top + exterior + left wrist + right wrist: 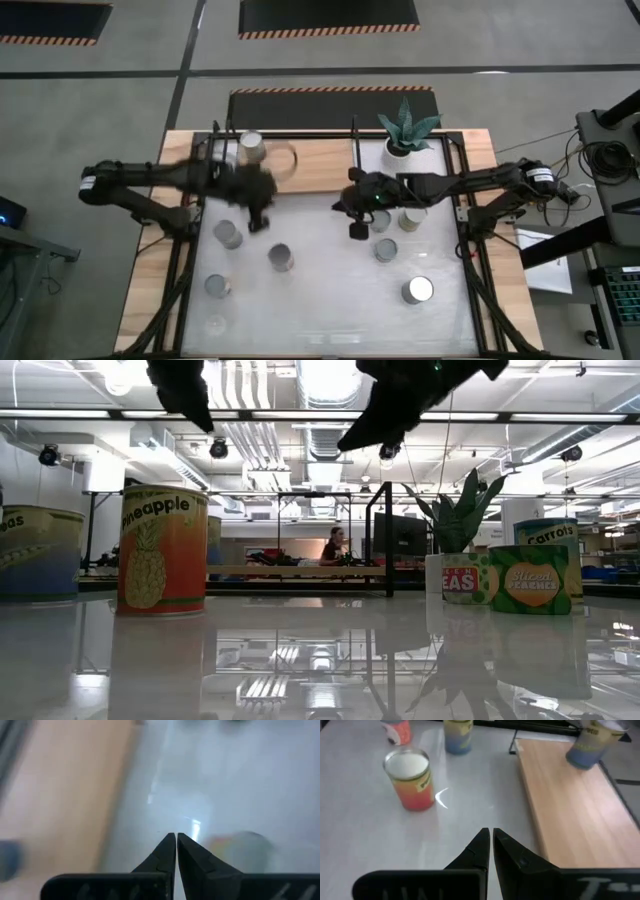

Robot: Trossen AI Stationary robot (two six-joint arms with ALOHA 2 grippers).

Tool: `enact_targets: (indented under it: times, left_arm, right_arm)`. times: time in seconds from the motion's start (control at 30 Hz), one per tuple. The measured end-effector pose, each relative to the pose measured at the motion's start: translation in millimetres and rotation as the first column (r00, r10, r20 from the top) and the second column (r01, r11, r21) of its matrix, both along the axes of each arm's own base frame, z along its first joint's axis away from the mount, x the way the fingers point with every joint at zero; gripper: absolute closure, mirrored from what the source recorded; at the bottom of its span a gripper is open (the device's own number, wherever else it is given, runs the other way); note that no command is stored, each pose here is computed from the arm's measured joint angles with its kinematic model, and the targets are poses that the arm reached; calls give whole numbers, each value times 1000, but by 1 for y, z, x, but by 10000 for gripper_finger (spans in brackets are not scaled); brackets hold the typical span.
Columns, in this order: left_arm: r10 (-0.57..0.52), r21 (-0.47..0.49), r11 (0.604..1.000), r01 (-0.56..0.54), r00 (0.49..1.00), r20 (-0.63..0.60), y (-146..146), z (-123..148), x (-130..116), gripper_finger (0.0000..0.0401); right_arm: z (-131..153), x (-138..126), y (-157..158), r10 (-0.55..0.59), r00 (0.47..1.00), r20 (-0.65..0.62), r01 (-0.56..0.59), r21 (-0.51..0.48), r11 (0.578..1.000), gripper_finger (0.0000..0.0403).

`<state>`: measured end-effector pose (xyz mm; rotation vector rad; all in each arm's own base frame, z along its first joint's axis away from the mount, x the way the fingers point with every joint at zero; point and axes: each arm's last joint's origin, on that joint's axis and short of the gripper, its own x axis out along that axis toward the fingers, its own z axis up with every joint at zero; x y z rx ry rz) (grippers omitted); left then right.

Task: Pick and place cans onto a shelf
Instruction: Put the canned pineapple on the shelf

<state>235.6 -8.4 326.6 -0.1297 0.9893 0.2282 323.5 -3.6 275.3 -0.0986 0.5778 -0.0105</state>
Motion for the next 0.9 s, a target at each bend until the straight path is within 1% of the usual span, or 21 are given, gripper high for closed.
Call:
enact_targets:
  times: [0.1, 0.2, 0.27, 0.33, 0.4, 0.53, 0.7, 0.8, 0.9]
  left_arm:
    - [-128, -19, 992, 128, 992, 7, -40, -9, 5, 401]
    - [-241, -18, 970, 241, 970, -17, -75, -21, 10, 401]
    - [-294, -20, 956, 293, 954, -55, -94, -31, 13, 398]
    - [-311, -27, 951, 309, 946, -92, -107, -41, 15, 387]
    - [-299, -35, 954, 297, 946, -126, -114, -51, 19, 369]
    - [-274, -30, 961, 274, 942, -192, -120, -68, 27, 319]
    - [-281, -9, 958, 288, 925, -256, -124, -86, 36, 260]
    - [-283, 1, 955, 295, 919, -275, -125, -92, 38, 241]
    - [-269, 33, 956, 290, 920, -285, -125, -96, 40, 238]
  right_arm:
    - [-4, -4, 5, 10, 1000, 14, -10, 5, 1000, 390]
    - [-4, -7, 8, 17, 999, 46, -18, 5, 1000, 390]
    - [-5, -8, 8, 21, 998, 62, -21, 9, 1000, 390]
    - [-4, -9, 8, 22, 998, 67, -22, 9, 1000, 390]
    - [-3, -9, 8, 21, 997, 72, -22, 9, 1000, 390]
    - [-3, -9, 8, 22, 997, 72, -23, 10, 1000, 390]
    - [-2, -9, 8, 23, 997, 72, -23, 9, 1000, 390]
    - [-2, -9, 8, 23, 997, 73, -24, 8, 1000, 390]
    - [-2, -9, 8, 23, 997, 73, -24, 8, 1000, 390]
